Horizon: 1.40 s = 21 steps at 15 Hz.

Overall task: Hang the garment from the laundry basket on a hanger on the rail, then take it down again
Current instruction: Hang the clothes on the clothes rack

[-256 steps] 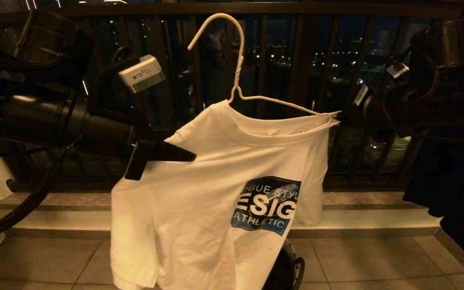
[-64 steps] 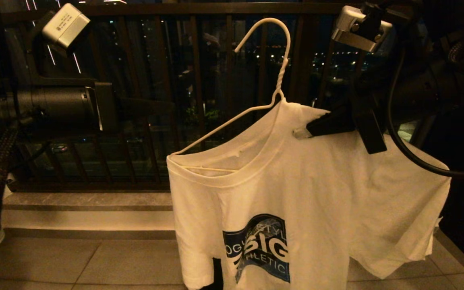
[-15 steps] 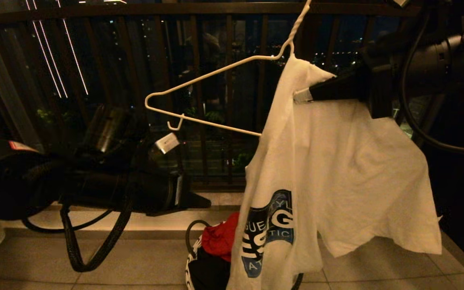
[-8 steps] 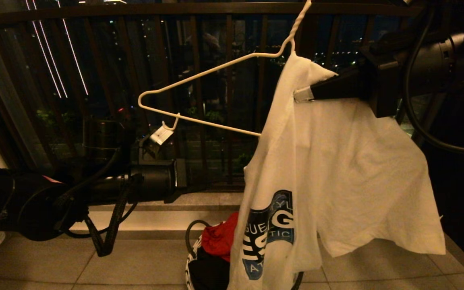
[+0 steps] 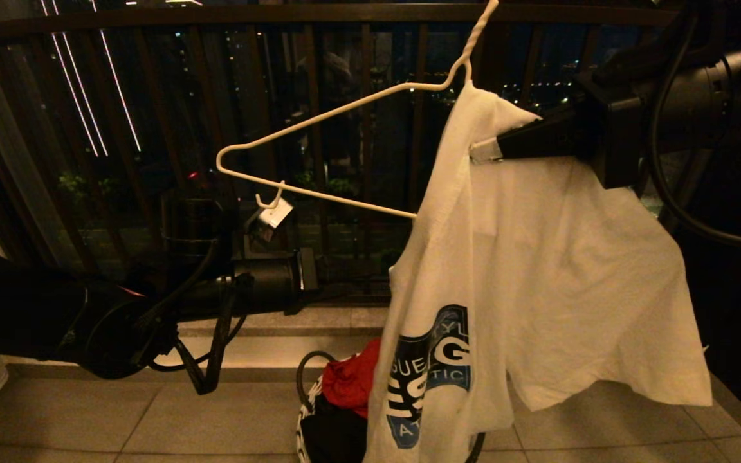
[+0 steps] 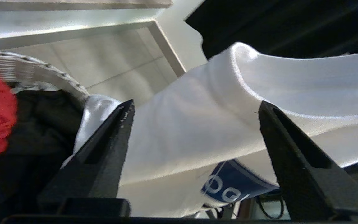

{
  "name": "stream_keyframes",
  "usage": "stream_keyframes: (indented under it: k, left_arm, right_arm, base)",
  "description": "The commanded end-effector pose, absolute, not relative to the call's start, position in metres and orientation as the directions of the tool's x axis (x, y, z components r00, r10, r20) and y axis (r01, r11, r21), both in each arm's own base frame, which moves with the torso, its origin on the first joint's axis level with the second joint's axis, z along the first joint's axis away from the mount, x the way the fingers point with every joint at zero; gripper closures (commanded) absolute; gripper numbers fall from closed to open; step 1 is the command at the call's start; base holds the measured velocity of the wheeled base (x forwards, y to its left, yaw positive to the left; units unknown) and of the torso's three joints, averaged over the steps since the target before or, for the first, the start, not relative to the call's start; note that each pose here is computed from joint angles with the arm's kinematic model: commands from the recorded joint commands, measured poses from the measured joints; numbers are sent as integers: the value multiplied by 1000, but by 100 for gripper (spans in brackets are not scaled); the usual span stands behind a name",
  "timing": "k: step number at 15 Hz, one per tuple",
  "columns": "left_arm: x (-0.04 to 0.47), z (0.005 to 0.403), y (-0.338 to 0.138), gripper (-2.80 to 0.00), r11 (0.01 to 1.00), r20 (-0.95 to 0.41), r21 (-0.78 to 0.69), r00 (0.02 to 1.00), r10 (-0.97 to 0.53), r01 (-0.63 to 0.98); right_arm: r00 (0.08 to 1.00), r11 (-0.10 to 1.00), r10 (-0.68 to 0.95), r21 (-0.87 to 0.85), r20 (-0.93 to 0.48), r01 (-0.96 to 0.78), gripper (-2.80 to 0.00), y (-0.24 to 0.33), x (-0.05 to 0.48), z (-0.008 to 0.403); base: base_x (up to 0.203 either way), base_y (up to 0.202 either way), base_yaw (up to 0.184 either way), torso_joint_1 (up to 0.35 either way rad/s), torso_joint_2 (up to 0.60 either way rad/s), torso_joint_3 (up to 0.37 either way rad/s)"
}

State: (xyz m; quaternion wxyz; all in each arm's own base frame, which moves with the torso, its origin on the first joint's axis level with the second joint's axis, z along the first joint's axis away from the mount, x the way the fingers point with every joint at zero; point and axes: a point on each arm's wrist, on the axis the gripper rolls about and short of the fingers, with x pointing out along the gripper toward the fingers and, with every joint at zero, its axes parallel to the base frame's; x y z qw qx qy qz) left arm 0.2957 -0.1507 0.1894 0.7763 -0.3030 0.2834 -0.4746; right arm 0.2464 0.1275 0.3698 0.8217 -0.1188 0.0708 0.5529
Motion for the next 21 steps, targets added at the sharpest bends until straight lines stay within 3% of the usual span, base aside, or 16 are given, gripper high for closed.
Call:
stream_keyframes:
  k: [1,11,17,21]
  left_arm:
    - [299,191,-155,-280,355,-143,-739,381,-913,573]
    - [315,178,-186,-280,339,-156,-738,341,-927,584]
    - [315,147,-184,-280,489,-331,-674,366,-870,554]
    - [314,138,-184,-280,503,-354,-667,361,-863,549]
  right_arm:
    - [369,352,895,-114,-251,-929,0,129,246,369]
    - [366,343,894,-131,-260,-930,0,128,243,366]
    - [369,346,893,-133,-258,-929,0,127,243,367]
    - [371,346,894,-139,-252,-928,0,126,240,369]
  base:
    - [0,0,0,0,0,0]
    - [0,0,0,0,0,0]
    - [0,0,0,0,0,0]
    - [0,0,0,0,0,0]
